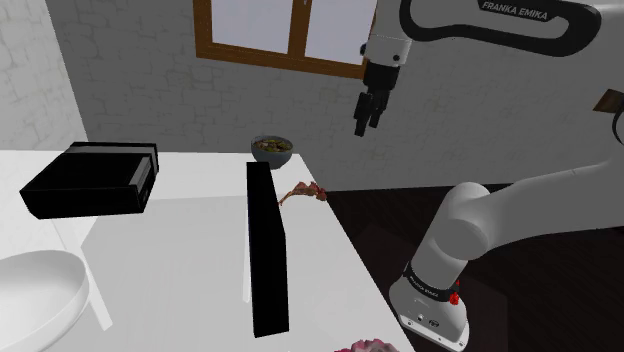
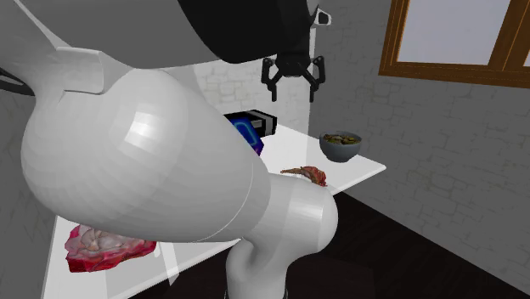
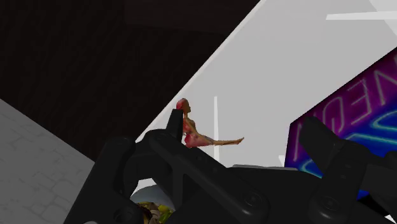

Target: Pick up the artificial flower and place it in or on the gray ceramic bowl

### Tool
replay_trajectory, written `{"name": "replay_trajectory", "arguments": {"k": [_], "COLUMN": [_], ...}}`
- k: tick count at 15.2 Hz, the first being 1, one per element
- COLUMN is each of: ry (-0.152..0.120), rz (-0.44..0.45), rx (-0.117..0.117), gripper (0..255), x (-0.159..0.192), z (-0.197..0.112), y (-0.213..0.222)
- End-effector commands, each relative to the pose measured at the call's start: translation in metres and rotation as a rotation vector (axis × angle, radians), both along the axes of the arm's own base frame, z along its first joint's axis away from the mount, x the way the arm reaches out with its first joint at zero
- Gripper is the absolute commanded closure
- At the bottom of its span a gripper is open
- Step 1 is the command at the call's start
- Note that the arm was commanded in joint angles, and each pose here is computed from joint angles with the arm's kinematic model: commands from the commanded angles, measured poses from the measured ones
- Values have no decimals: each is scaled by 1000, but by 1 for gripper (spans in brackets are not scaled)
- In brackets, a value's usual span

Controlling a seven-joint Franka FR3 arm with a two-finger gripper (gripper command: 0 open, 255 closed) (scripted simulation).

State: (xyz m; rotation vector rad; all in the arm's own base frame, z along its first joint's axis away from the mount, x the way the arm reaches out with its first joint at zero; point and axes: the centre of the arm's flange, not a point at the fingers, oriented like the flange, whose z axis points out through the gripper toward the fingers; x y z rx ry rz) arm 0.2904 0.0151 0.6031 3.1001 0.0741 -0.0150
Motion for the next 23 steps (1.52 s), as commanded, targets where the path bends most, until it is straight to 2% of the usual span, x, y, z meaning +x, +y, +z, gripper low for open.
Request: {"name": "replay_trajectory", "arguments": {"k": [1, 23], "ry": [0, -49], "rz": [0, 235], "rx": [0, -40], "gripper": [0, 0], "x": [0, 117], "z": [0, -252], "y": [0, -66]}}
